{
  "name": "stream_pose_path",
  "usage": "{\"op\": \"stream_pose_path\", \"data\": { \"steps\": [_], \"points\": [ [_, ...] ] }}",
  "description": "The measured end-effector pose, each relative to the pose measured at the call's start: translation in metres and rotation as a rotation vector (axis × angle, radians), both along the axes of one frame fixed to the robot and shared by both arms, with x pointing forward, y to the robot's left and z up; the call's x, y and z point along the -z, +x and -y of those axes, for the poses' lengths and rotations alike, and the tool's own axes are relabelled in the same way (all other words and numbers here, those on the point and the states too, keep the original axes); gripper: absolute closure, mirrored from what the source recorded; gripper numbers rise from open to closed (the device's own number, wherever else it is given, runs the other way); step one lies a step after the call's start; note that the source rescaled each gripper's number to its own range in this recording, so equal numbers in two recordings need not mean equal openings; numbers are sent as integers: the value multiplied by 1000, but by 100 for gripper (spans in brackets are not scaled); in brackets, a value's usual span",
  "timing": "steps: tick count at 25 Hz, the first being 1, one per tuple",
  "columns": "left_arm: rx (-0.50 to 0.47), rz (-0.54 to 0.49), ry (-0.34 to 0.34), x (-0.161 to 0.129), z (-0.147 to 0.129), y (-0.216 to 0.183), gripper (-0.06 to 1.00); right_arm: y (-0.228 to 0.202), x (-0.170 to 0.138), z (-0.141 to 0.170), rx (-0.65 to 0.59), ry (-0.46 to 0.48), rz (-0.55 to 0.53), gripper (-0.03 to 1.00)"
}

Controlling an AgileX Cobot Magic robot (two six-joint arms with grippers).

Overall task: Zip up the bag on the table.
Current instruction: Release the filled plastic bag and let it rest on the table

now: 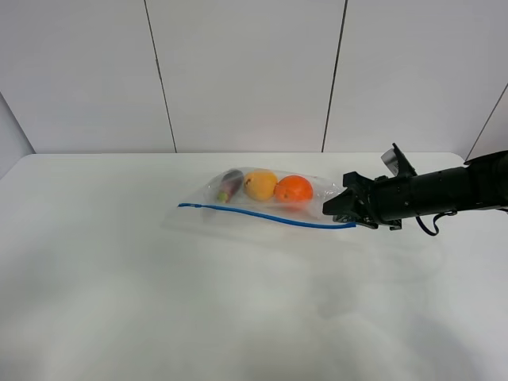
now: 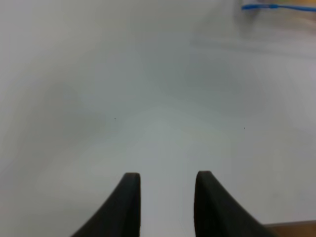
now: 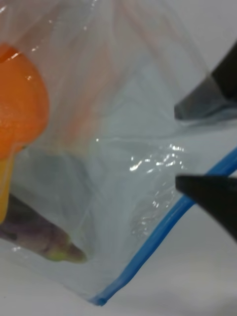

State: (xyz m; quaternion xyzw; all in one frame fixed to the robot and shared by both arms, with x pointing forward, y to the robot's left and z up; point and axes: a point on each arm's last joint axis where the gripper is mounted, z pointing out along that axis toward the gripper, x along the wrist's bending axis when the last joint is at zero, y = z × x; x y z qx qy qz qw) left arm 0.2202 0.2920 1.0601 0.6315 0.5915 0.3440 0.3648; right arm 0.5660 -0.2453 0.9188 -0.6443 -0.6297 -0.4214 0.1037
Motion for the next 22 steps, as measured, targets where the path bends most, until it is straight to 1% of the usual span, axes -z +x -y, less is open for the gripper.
{"op": "stream_pose_path", "data": {
  "steps": [2, 4, 6, 9, 16, 22],
  "points": [
    [0, 0, 0, 0, 0, 0, 17, 0, 0, 0, -2, -1, 2, 15],
    [0, 0, 0, 0, 0, 0, 17, 0, 0, 0, -2, -1, 2, 5],
    [0, 0, 0, 0, 0, 0, 17, 0, 0, 0, -2, -1, 2, -1],
    [0, 0, 0, 0, 0, 0, 17, 0, 0, 0, -3, -2, 3, -3],
    [-1, 0, -1, 0, 0, 0, 17, 0, 1, 1, -6, -14, 8, -3],
    [-1, 0, -1, 0, 0, 0, 17, 0, 5, 5, -10, -93, 11, -3]
  ]
}}
